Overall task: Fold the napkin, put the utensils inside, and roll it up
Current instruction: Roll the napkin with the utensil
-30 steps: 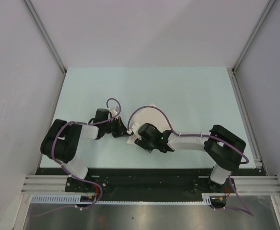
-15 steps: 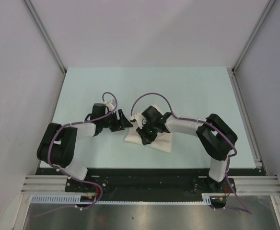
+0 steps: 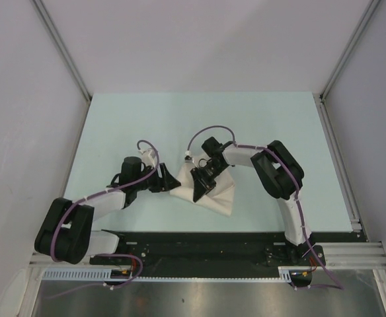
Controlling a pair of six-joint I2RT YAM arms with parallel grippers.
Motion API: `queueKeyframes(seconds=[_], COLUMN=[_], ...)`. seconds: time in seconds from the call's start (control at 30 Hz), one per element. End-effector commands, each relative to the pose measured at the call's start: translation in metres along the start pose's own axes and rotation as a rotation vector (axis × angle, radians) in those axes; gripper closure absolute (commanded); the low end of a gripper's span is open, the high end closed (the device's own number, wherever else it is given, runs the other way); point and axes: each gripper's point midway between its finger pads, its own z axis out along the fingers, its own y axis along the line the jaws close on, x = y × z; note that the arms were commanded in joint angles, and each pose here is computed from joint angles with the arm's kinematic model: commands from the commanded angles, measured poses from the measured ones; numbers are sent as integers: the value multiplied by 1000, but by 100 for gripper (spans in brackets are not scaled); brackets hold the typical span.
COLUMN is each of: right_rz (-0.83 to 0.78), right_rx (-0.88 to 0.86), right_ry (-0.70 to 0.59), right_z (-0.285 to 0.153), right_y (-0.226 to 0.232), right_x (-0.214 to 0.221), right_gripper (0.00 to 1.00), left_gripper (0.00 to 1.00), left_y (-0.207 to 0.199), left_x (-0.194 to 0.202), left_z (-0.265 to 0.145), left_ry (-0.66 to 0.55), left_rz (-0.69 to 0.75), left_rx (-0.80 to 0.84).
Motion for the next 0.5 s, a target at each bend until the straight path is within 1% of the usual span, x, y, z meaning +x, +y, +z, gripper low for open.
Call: queueKeyframes(seconds=[0.0,0.17,0.23,0.27,0.33,0.4,0.47], right_rz=[134,200,203,212,216,222,229], right_rx=[-114,-123,-122,-125,-130,-130,-125], right_ry=[50,56,55,58,60,61,64], right_z=[1,1,2,2,2,3,4], right_y=[7,-9,-11,-13,-13,-15,-17], right_x=[7,7,5,6,7,7,7], right_gripper=[89,90,89,90,89,88,87], left_gripper=[32,36,37,40,42,50,60], left_y=[-10,-4,-4,-2,-2,-1,1], left_x=[-11,0,0,1,0,-2,0], left_z=[-2,2,4,5,6,9,11], left_ry=[-69,-29,-25,-20,-26,-28,-23], left_rz=[79,54,51,46,46,43,32], left_rx=[32,23,26,24,25,25,20])
